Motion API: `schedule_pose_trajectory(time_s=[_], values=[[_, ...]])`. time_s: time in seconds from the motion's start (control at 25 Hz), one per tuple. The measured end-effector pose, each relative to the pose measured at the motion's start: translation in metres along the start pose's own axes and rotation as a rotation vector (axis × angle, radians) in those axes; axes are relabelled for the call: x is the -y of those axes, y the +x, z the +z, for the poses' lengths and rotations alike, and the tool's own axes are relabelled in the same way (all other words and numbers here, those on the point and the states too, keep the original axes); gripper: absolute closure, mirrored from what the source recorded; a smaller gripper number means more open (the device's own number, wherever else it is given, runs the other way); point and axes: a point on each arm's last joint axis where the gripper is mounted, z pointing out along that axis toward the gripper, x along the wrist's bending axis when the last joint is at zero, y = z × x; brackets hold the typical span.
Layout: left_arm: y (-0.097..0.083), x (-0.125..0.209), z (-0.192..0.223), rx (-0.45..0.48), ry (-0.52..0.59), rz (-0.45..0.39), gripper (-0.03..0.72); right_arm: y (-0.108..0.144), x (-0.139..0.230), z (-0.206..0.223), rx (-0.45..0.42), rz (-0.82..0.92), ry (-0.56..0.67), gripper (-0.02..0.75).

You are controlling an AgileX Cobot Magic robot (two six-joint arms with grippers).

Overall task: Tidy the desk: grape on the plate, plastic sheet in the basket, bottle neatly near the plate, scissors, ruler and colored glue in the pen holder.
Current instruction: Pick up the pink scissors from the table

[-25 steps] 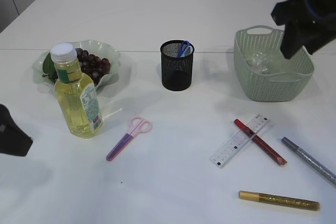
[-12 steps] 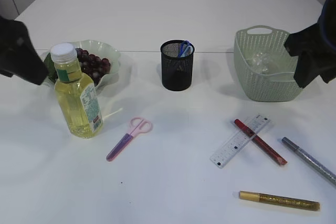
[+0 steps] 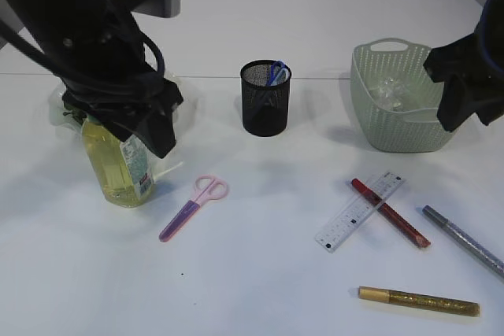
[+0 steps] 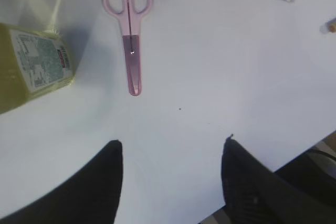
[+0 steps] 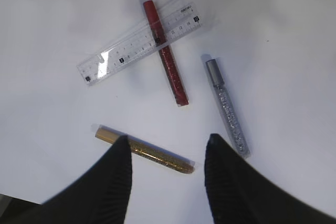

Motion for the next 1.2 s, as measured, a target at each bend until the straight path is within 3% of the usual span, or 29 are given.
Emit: schedule_pose_trajectory(time_s=[0.32, 0.6, 0.84, 1.2], values=[[0.009, -0.019, 0.062, -0.034, 0.117, -0.002, 0.247, 0.0, 0.0, -0.001, -0.003, 0.001, -0.002, 0.369], [0.012, -0.031, 0.094, -0.037, 0.089, -0.007, 0.244, 0.001, 0.0, -0.001, -0.007, 0.002, -0.001, 0.37], [0.015, -0.037, 0.128, -0.039, 0.135, -0.012, 0.239, 0.001, 0.0, -0.001, -0.007, -0.015, -0.001, 0.37], [0.019, -0.039, 0.157, -0.044, 0.137, -0.015, 0.154, 0.001, 0.0, -0.001, -0.007, -0.026, -0.001, 0.37]])
